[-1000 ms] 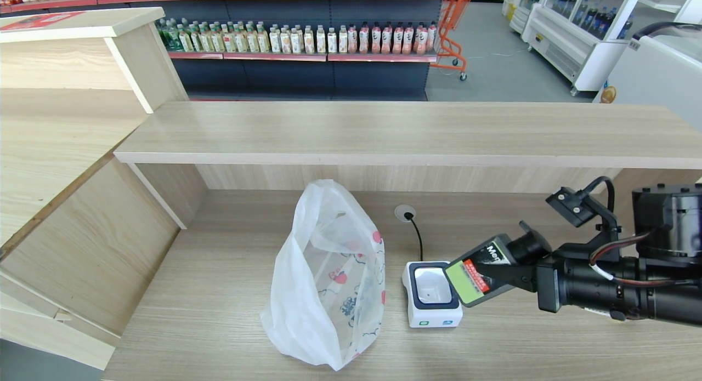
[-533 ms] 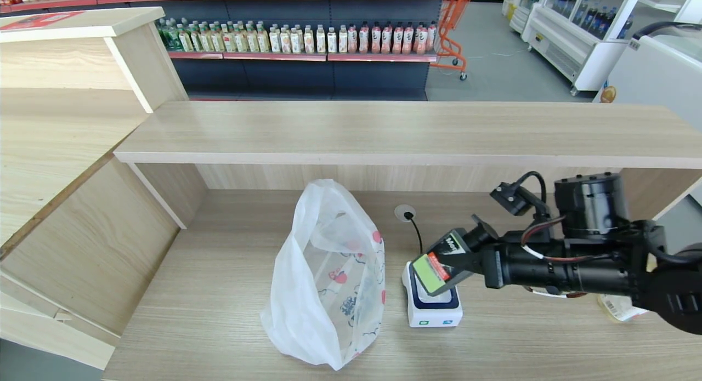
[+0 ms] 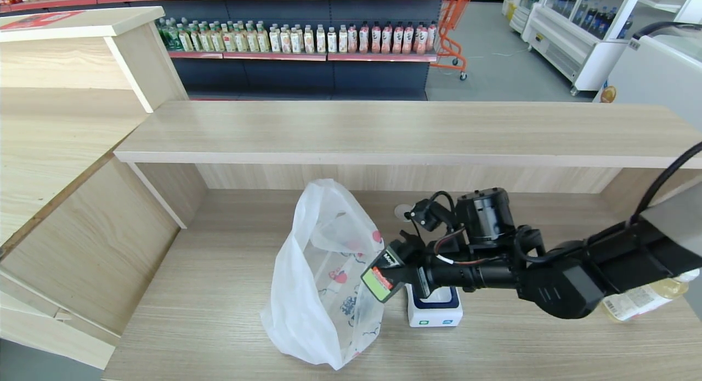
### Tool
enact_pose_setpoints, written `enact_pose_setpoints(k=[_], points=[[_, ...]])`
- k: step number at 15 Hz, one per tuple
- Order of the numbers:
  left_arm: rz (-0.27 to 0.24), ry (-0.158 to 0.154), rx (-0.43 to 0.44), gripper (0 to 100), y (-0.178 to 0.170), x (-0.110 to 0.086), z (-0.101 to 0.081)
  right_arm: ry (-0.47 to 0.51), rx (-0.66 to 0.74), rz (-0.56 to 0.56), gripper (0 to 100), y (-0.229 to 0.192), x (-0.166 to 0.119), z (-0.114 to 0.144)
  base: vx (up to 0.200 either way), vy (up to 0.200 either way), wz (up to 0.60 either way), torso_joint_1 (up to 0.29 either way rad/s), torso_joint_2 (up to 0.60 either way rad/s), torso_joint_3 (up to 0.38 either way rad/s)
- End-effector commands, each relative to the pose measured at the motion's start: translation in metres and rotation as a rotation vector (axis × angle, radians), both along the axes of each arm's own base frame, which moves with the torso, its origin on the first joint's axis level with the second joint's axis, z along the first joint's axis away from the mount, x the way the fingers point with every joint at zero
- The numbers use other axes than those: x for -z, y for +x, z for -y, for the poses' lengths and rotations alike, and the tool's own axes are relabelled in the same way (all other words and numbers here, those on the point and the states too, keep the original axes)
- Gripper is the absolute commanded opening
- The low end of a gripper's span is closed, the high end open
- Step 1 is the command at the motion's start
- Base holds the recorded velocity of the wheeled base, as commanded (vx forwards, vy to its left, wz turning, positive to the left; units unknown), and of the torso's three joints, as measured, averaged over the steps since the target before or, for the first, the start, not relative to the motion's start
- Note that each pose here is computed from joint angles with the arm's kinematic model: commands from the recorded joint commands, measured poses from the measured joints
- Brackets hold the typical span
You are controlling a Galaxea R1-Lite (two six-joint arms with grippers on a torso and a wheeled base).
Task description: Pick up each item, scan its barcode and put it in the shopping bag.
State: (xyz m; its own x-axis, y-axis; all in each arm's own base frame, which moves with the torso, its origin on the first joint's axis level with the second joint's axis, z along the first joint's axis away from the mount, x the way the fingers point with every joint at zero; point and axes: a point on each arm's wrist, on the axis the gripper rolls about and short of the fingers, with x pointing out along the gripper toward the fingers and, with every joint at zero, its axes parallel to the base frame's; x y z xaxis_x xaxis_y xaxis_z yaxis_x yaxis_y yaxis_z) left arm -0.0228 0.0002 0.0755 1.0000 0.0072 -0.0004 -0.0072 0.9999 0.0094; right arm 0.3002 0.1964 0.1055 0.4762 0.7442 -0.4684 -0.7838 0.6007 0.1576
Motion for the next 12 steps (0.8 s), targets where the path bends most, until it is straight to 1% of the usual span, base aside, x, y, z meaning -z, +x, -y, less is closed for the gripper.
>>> enact_pose_setpoints(k=[1,3,4,6,10,11,12], points=[[0.0,0.0,0.0,100,0.0,0.0,0.0,-0.074,-0.093,0.055,0,0.018,0.034,-0.029,0.0,0.0,0.0,0.0,0.0,0.0],[0.0,0.0,0.0,100,0.0,0.0,0.0,-0.071,-0.142,0.116,0,0.026,0.038,-0.052,0.0,0.0,0.0,0.0,0.0,0.0],[0.0,0.0,0.0,100,0.0,0.0,0.0,-0.091,-0.152,0.161,0,0.033,0.042,-0.062,0.0,0.0,0.0,0.0,0.0,0.0],[0.0,0.0,0.0,100,0.0,0.0,0.0,-0.139,-0.18,0.232,0,0.043,0.052,-0.07,0.0,0.0,0.0,0.0,0.0,0.0],[0.0,0.0,0.0,100,0.0,0.0,0.0,-0.182,-0.222,0.295,0,0.05,0.062,-0.075,0.0,0.0,0.0,0.0,0.0,0.0],[0.0,0.0,0.0,100,0.0,0.0,0.0,-0.174,-0.223,0.293,100,0.051,0.061,-0.075,0.0,0.0,0.0,0.0,0.0,0.0],[0.0,0.0,0.0,100,0.0,0.0,0.0,-0.166,-0.215,0.286,100,0.051,0.059,-0.074,0.0,0.0,0.0,0.0,0.0,0.0]])
